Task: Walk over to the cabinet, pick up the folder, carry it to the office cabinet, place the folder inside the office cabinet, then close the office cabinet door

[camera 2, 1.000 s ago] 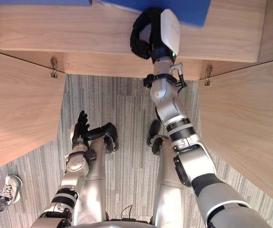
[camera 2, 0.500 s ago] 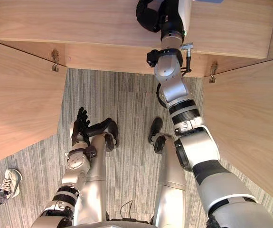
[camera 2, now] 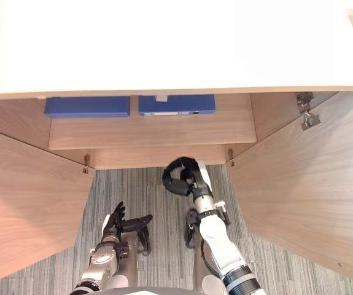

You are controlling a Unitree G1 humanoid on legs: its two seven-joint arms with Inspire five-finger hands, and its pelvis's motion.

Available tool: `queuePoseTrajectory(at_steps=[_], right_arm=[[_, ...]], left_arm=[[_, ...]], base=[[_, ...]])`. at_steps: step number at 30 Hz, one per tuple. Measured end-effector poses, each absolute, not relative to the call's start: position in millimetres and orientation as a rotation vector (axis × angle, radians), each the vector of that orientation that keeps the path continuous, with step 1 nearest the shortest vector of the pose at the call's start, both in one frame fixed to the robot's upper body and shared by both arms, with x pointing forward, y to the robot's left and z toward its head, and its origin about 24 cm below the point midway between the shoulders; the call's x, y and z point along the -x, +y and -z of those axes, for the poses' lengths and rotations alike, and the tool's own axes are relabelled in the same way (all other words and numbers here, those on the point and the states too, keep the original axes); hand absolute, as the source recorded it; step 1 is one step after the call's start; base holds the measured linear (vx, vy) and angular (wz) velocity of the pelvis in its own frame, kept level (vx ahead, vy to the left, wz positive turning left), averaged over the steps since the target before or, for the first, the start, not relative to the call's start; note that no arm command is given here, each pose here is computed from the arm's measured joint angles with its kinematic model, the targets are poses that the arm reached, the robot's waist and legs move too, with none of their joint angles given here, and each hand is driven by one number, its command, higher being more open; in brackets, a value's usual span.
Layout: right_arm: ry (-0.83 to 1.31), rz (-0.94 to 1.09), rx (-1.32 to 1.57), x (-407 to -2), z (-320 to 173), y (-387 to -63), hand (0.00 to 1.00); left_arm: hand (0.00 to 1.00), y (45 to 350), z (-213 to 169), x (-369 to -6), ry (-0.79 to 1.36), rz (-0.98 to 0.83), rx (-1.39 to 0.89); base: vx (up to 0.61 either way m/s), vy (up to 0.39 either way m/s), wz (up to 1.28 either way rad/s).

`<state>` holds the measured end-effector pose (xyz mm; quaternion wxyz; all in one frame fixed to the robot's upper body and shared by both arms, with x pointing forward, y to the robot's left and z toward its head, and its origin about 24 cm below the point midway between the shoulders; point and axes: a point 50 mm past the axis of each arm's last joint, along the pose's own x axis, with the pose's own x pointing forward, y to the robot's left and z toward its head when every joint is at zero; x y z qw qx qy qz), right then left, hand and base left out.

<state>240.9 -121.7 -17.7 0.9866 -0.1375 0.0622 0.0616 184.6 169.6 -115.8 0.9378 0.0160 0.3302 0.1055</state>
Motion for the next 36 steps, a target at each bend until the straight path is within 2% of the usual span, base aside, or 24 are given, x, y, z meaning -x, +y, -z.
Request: queuePoseTrajectory(at_steps=[2, 3, 6, 9, 13, 18, 25, 30, 36], right_arm=[[0.384, 0.002, 0.199, -220.5, 68.0, -139.1, 1.0], [0.536, 0.107, 0.141, -195.7, 94.0, -153.8, 1.0], [0.734, 0.285, 0.079, -152.9, 123.6, -188.9, 1.0], [0.848, 0.443, 0.006, -121.2, 137.1, -212.0, 1.0], [0.891, 0.558, -0.078, -97.8, 142.1, -222.5, 1.0], [0.739, 0.726, -0.164, -109.9, 121.9, -251.9, 1.0], [0.352, 0.963, -0.11, -148.6, 48.6, -341.0, 1.0], [0.129, 0.922, -0.02, -203.3, -16.4, -379.5, 1.0], [0.127, 0.775, 0.073, -227.9, -32.4, -378.2, 1.0]], left_arm=[[1.0, 177.0, 129.0, -163.0, 0.768, -0.237, -0.037], [1.0, 180.1, 134.5, -148.1, 0.803, -0.244, -0.038], [1.0, 186.6, 138.0, -138.5, 0.828, -0.242, -0.071], [1.0, 194.1, 138.3, -136.7, 0.836, -0.248, -0.083], [1.0, 195.8, 141.4, -130.9, 0.863, -0.249, -0.085], [1.0, 196.9, 146.5, -116.0, 0.908, -0.241, -0.102], [1.0, 198.9, 153.4, -86.5, 0.979, -0.229, -0.098], [1.0, 196.8, 152.9, -87.4, 0.966, -0.209, -0.101], [1.0, 197.7, 152.0, -89.1, 0.956, -0.175, -0.126]], base=[[0.13, 0.027, -0.44], [0.15, 0.042, -0.5], [0.13, 0.079, -0.64], [0.04, 0.05, -0.53], [-0.04, 0.012, -0.53], [-0.12, -0.017, -0.68], [-0.06, -0.03, -0.36], [-0.01, -0.002, -0.31], [0.02, -0.004, -0.16]])
